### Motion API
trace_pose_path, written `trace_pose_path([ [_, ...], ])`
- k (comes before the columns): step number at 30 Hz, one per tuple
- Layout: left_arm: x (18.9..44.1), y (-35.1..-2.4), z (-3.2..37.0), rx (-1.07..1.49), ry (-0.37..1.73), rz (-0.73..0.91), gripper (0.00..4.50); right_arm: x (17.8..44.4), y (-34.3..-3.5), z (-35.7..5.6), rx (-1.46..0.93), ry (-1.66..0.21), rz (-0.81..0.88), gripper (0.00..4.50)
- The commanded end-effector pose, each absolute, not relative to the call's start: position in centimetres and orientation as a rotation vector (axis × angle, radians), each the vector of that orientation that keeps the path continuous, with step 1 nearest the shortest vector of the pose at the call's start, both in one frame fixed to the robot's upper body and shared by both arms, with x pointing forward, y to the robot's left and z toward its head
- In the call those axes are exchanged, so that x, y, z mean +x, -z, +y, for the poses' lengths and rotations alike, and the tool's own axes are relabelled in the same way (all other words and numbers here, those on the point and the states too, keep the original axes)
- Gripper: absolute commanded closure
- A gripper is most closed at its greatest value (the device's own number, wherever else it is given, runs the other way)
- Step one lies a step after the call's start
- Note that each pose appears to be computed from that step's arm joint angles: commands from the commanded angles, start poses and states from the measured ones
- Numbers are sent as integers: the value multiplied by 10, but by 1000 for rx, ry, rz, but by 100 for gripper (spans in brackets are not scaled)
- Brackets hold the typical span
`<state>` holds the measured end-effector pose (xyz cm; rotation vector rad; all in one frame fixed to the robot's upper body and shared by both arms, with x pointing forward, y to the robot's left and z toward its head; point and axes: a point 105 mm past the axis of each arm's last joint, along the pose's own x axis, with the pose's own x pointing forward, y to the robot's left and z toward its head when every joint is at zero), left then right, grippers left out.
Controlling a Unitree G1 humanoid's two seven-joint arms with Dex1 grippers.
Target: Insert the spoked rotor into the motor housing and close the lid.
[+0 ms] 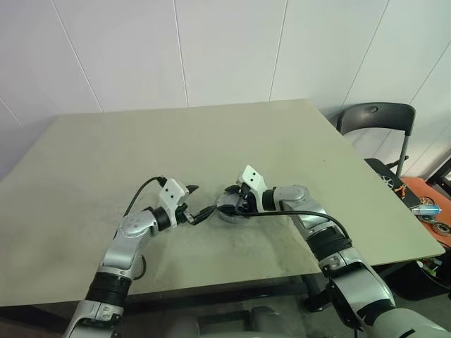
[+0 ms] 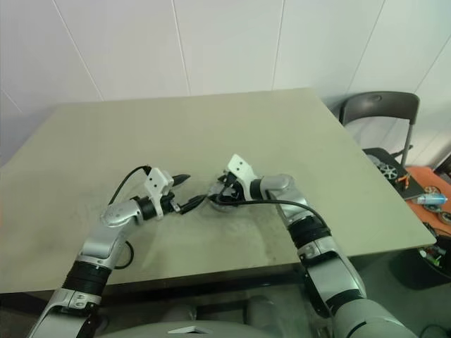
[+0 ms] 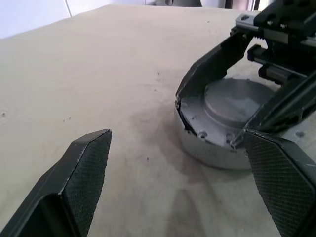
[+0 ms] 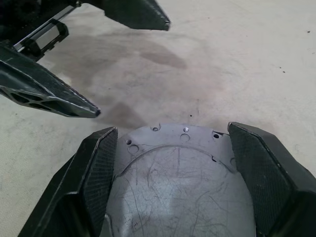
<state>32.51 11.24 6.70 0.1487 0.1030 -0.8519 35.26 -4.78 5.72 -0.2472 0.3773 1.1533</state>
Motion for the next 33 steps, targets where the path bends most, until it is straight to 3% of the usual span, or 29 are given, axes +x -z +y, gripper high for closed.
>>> trace_pose_path([
  [1, 330, -78, 107, 165, 862, 56, 0, 348, -23, -65, -274, -1090, 520, 124],
  [5, 330, -77, 98, 135, 885, 50, 0, 349, -24, -65, -276, -1086, 518, 124],
  [7, 329, -77, 95, 107, 895, 46, 40, 349, -24, -65, -277, -1087, 518, 124],
  [16, 332, -75, 79, 14, 927, 49, 333, 350, -25, -63, -280, -1094, 511, 124],
  [25, 339, -54, 60, 5, 910, 153, 333, 348, -25, -63, -280, -1098, 511, 124],
  [33, 328, -44, 53, -52, 995, 255, 333, 350, -26, -63, -280, -1095, 510, 124],
])
